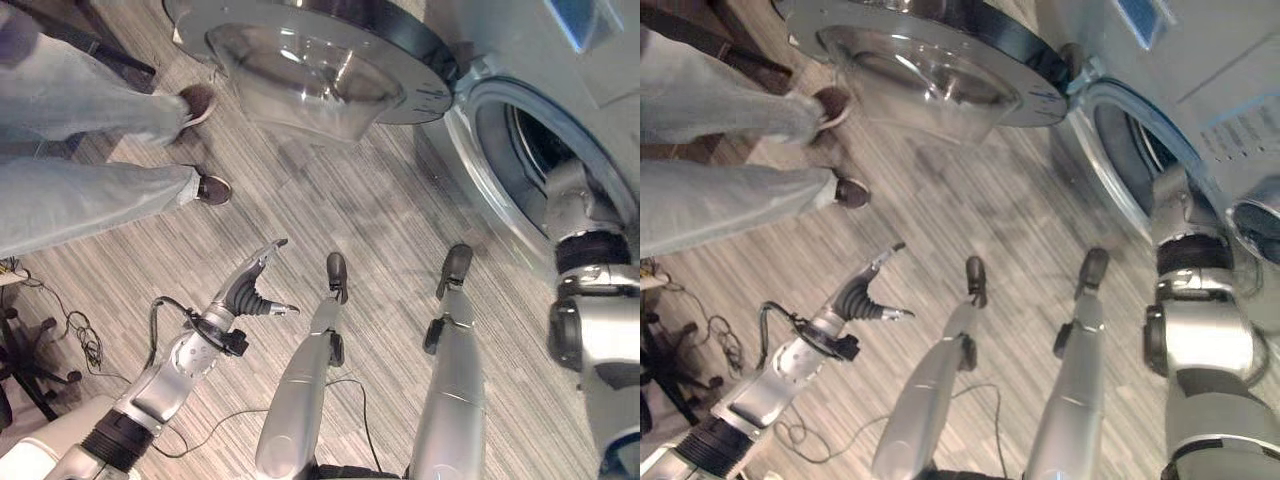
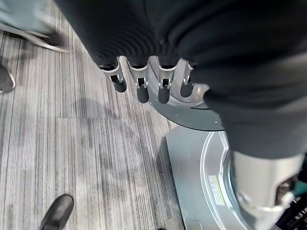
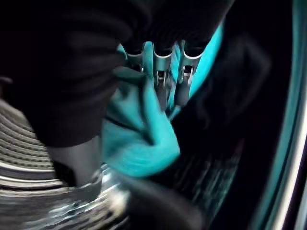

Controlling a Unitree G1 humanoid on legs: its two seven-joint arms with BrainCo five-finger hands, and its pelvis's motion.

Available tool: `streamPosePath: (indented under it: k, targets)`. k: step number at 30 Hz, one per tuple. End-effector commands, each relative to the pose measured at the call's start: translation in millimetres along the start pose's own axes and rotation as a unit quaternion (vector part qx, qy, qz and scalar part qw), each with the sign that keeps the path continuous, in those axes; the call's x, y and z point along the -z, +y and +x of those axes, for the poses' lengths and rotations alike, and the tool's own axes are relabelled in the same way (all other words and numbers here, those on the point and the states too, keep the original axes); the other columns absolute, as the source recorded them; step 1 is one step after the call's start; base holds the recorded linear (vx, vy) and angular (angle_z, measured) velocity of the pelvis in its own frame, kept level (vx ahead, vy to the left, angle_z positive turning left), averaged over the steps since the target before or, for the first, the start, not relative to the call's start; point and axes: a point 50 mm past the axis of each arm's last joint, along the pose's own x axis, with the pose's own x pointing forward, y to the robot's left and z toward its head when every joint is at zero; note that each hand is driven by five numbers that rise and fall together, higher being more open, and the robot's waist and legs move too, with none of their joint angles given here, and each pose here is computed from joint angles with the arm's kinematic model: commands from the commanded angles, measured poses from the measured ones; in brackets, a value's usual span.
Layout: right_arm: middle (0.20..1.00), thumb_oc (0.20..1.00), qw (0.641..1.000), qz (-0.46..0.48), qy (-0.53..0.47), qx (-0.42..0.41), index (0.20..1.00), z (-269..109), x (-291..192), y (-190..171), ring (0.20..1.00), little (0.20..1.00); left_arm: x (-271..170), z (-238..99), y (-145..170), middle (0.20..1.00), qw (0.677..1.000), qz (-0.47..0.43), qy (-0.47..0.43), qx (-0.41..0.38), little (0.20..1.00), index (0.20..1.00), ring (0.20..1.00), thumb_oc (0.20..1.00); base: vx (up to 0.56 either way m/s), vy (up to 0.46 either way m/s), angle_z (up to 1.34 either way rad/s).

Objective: Grab the laundry basket,head to the washer,open it,put in the laundry and shut it.

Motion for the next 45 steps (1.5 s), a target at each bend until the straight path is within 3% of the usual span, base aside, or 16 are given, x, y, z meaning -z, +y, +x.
streamPosePath:
  k: [1, 4, 5, 11, 12, 21, 25, 28, 31, 35, 39, 44, 45]
  targets:
    - [1.000, 1.000, 0.978, 0.192, -0.024, -0.079, 1.000, -34.3, 16.4, -13.9, 1.000, 1.000, 8.8, -17.7, -22.2, 1.000, 0.999, 0.004, 0.018, 0.038, 1.000, 1.000, 1.000, 1.000, 0.00, 0.000, 0.00]
    - [1.000, 1.000, 0.970, 0.227, 0.009, -0.084, 1.000, -60.0, 41.0, -29.7, 1.000, 1.000, 15.6, -22.2, -24.5, 1.000, 0.998, 0.009, 0.034, 0.044, 1.000, 1.000, 1.000, 1.000, 0.00, 0.013, 0.01]
    - [1.000, 1.000, 0.968, 0.230, 0.052, -0.086, 1.000, -85.4, 63.8, -47.0, 1.000, 1.000, 22.6, -27.7, -26.3, 1.000, 0.997, 0.014, 0.052, 0.048, 1.000, 1.000, 1.000, 1.000, 0.01, 0.024, 0.07]
    - [1.000, 1.000, 0.968, 0.138, 0.191, -0.092, 1.000, -149.8, 106.0, -103.6, 1.000, 1.000, 48.6, -48.9, -29.1, 1.000, 0.991, 0.019, 0.122, 0.054, 1.000, 1.000, 1.000, 1.000, 0.03, 0.044, 0.06]
    - [1.000, 1.000, 0.957, 0.111, 0.250, -0.100, 1.000, -177.7, 115.1, -125.6, 1.000, 1.000, 59.0, -59.7, -30.1, 1.000, 0.987, 0.021, 0.151, 0.059, 1.000, 1.000, 1.000, 1.000, 0.05, 0.067, -0.04]
    - [1.000, 1.000, 0.915, 0.019, 0.400, -0.039, 1.000, -247.8, 127.5, -203.0, 1.000, 1.000, 92.2, -89.3, -44.8, 1.000, 0.966, 0.004, 0.247, 0.078, 1.000, 1.000, 1.000, 1.000, 0.07, 0.088, 0.02]
    - [1.000, 1.000, 0.887, -0.034, 0.461, -0.018, 1.000, -277.5, 128.1, -227.6, 1.000, 1.000, 114.9, -107.8, -53.7, 1.000, 0.945, -0.014, 0.318, 0.070, 1.000, 1.000, 1.000, 1.000, 0.08, 0.048, -0.08]
    - [1.000, 1.000, 0.865, -0.077, 0.496, -0.004, 1.000, -296.1, 121.6, -248.1, 1.000, 1.000, 141.1, -130.5, -66.9, 1.000, 0.911, -0.017, 0.405, 0.072, 1.000, 1.000, 1.000, 1.000, 0.08, 0.049, -0.20]
    - [1.000, 1.000, 0.855, -0.107, 0.506, 0.048, 1.000, -309.4, 112.0, -272.5, 1.000, 1.000, 156.3, -149.9, -77.1, 1.000, 0.881, -0.024, 0.468, 0.067, 1.000, 1.000, 1.000, 1.000, 0.08, 0.056, -0.44]
    - [1.000, 1.000, 0.844, -0.128, 0.490, 0.177, 1.000, -331.0, 89.2, -314.8, 1.000, 1.000, 169.6, -180.4, -94.9, 1.000, 0.828, -0.059, 0.555, 0.047, 1.000, 1.000, 1.000, 1.000, 0.08, 0.071, -0.54]
    - [1.000, 1.000, 0.827, -0.165, 0.449, 0.295, 1.000, -339.4, 57.4, -353.5, 1.000, 1.000, 172.7, -196.3, -106.2, 1.000, 0.797, -0.078, 0.597, 0.039, 1.000, 1.000, 1.000, 1.000, 0.07, 0.059, -0.47]
    - [1.000, 1.000, 0.869, -0.161, 0.312, 0.349, 1.000, -301.1, 20.8, -364.7, 1.000, 1.000, 171.9, -200.0, -114.0, 1.000, 0.785, -0.093, 0.612, 0.030, 1.000, 1.000, 1.000, 1.000, 0.05, 0.026, -0.47]
    - [1.000, 1.000, 0.907, -0.164, 0.216, 0.322, 1.000, -261.4, 0.4, -352.5, 1.000, 1.000, 170.2, -198.7, -120.1, 1.000, 0.783, -0.096, 0.613, 0.035, 1.000, 1.000, 1.000, 1.000, 0.03, 0.014, -0.31]
